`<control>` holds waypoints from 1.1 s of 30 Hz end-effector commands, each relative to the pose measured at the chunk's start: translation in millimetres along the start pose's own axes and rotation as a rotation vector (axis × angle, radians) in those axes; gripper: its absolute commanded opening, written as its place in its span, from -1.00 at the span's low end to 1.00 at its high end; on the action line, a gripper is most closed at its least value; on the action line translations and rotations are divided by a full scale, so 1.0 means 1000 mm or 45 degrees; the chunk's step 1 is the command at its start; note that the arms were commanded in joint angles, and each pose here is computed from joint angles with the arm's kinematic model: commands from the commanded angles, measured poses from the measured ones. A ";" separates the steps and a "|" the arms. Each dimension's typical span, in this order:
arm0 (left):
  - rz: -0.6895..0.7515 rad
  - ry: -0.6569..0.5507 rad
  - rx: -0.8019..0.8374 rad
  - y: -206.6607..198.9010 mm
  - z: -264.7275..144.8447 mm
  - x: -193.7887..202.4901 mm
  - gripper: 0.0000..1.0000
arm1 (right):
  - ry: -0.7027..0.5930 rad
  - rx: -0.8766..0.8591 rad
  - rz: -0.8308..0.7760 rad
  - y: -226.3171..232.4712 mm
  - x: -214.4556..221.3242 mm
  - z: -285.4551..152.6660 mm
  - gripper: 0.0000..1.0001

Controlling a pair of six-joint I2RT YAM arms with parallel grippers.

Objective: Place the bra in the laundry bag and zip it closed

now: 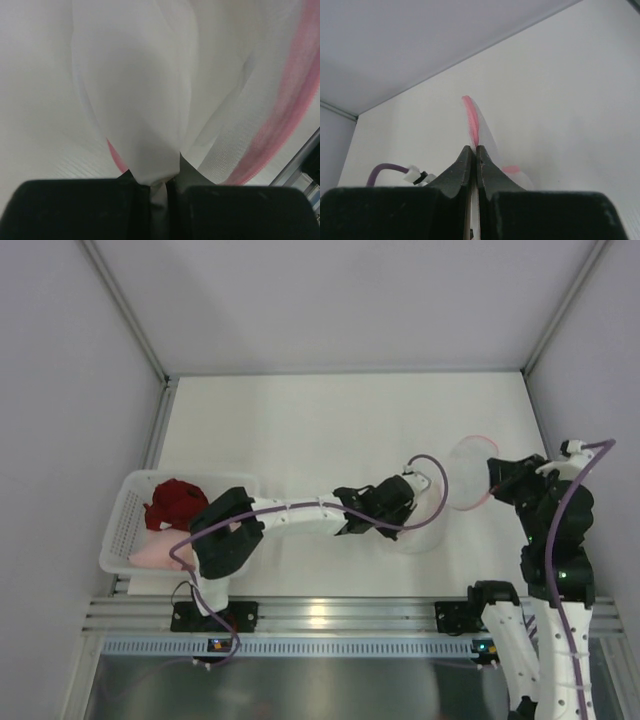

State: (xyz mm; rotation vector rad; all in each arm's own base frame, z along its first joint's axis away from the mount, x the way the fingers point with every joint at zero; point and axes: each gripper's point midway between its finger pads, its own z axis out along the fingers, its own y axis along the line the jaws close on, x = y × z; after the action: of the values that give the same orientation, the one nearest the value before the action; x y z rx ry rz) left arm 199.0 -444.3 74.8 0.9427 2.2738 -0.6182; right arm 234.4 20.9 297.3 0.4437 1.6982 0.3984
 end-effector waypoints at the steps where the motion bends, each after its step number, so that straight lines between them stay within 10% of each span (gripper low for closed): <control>1: 0.041 0.015 0.026 -0.005 -0.001 -0.007 -1.00 | -0.209 -0.120 0.016 0.024 -0.039 -0.016 -1.00; 10: 0.279 0.017 0.023 -0.033 0.002 -0.008 -1.00 | -0.231 -0.137 -0.003 0.020 -0.031 -0.025 -1.00; 24: 0.346 -0.122 0.068 -0.036 -0.046 -0.030 -1.00 | -0.202 0.531 -0.060 -0.080 -0.013 -0.055 -1.00; 33: 0.285 -0.233 -0.035 -0.021 -0.079 -0.034 -1.00 | -0.226 -0.088 -0.045 0.000 -0.012 0.008 -1.00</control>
State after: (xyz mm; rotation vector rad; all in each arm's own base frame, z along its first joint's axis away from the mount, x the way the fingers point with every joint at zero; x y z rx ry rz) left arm 172.9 -428.6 130.6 1.1485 2.0461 -0.5376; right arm 216.2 -13.4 251.1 0.5606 1.6822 0.2045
